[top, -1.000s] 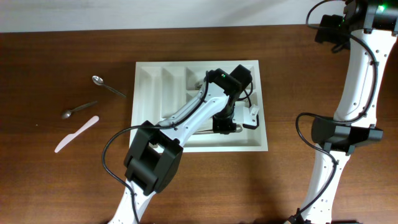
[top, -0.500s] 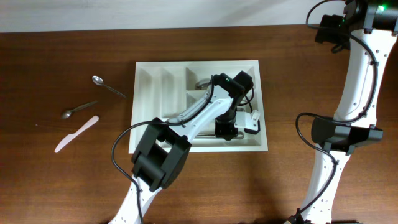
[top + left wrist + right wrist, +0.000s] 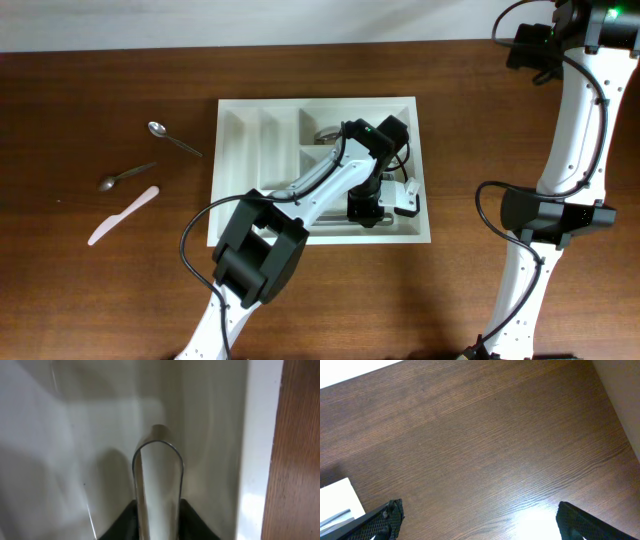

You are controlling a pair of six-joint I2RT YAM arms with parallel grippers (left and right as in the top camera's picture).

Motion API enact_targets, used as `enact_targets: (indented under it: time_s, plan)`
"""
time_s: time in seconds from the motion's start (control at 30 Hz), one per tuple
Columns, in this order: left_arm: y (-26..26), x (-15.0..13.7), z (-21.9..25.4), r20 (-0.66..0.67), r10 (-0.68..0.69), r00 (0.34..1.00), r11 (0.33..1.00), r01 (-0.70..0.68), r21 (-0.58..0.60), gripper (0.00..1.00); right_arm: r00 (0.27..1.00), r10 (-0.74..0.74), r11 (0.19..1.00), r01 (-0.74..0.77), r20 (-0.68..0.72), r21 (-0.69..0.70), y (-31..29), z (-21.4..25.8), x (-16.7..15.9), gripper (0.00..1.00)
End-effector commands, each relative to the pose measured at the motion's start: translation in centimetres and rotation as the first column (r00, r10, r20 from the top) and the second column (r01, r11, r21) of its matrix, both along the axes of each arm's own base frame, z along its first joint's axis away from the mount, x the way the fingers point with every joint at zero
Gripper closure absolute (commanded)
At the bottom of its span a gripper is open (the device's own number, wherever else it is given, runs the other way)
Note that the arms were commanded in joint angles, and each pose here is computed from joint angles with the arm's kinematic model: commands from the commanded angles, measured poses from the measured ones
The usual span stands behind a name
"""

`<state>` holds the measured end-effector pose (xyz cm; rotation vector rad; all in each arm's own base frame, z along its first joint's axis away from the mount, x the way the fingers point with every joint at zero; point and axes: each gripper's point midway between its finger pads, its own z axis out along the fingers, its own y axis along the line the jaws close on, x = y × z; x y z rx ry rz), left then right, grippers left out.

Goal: Pack container
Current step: 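Lower the tongs into the lower compartment and open the left gripper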

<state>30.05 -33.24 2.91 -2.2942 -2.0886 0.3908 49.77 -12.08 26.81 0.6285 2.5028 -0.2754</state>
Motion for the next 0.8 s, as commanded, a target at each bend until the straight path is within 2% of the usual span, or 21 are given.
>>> enact_targets:
  time_s: [0.0, 0.07, 0.2, 0.5, 0.67, 0.77]
  plan:
    - [-0.8, -0.1, 0.5, -0.003, -0.012, 1.000, 0.999, 0.012, -0.033, 0.54, 0.999, 0.006, 1.000, -0.005, 0.047, -0.010, 0.1, 2.3, -0.8, 0.01]
    - [-0.8, -0.1, 0.5, -0.003, -0.012, 1.000, 0.999, 0.012, -0.033, 0.44, 0.999, 0.006, 1.000, -0.005, 0.047, -0.010, 0.1, 2.3, -0.8, 0.01]
    - [-0.8, -0.1, 0.5, -0.004, -0.012, 1.000, 0.999, 0.012, -0.031, 0.39, 0.999, 0.006, 1.000, -0.005, 0.047, -0.010, 0.1, 2.3, -0.8, 0.01]
    - [-0.8, 0.0, 0.7, 0.001, -0.012, 1.000, 0.999, 0.012, -0.035, 0.40, 0.999, 0.006, 1.000, -0.005, 0.047, -0.010, 0.1, 2.3, -0.8, 0.01]
    - [-1.2, 0.4, 1.2, 0.018, -0.012, 1.000, 0.999, 0.013, -0.050, 0.48, 0.999, 0.006, 1.000, -0.005, 0.047, -0.010, 0.1, 2.3, -0.8, 0.01]
    - [-1.5, 0.8, 1.7, 0.030, -0.008, 1.000, 0.998, 0.010, -0.060, 0.48, 0.999, 0.006, 1.000, -0.005, 0.047, -0.010, 0.1, 2.3, -0.8, 0.01]
